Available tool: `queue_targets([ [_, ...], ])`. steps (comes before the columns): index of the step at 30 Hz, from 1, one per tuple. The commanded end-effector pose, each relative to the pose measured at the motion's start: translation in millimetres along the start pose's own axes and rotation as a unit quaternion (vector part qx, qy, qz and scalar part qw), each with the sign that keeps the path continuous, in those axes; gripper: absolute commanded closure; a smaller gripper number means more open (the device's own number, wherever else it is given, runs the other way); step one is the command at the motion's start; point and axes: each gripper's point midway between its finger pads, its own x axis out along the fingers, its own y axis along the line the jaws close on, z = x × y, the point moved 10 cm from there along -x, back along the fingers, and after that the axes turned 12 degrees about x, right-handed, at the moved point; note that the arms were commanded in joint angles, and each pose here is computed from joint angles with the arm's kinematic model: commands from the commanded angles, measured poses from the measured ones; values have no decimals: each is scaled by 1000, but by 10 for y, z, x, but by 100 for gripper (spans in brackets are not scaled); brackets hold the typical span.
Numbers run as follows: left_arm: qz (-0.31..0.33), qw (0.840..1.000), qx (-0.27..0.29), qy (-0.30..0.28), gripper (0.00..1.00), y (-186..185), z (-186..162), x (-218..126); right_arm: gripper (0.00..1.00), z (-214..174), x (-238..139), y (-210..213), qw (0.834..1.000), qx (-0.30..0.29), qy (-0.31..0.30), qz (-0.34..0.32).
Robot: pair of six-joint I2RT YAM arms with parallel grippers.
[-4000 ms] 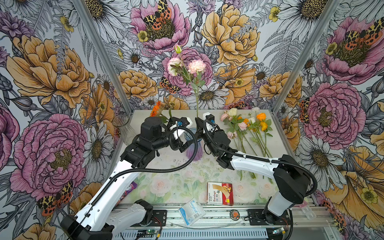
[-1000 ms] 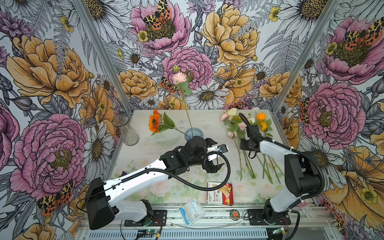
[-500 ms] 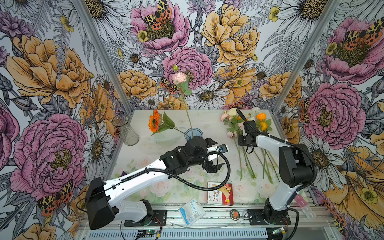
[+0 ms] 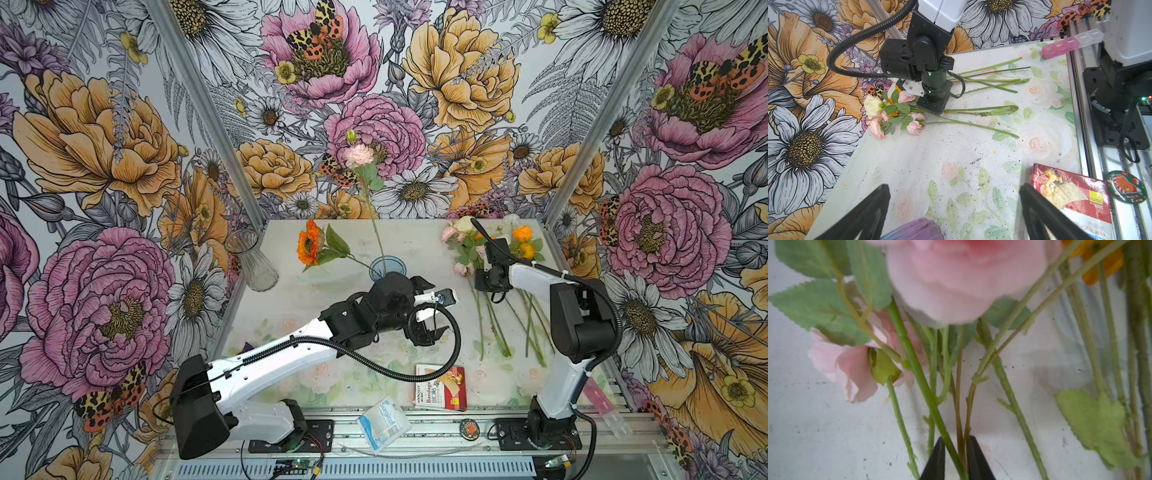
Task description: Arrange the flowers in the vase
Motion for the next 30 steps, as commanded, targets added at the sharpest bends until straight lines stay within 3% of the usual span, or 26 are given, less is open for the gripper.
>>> queue_targets([
  [1, 14, 1000, 9, -2, 1, 26, 6, -46, 79, 75, 11, 6, 1000, 5, 3, 1],
  [11, 13, 1000, 10, -2, 1, 22, 4, -47, 85, 79, -23, 0, 1000, 3, -5, -9],
  [17, 10, 1000, 10, -2, 1, 18, 3, -39, 100, 64, -105, -13, 1000, -3, -14, -12],
  [30, 7, 1000, 10, 0, 1, 8, 8, -37, 100, 57, -702, -49, 999, -16, -48, -7],
])
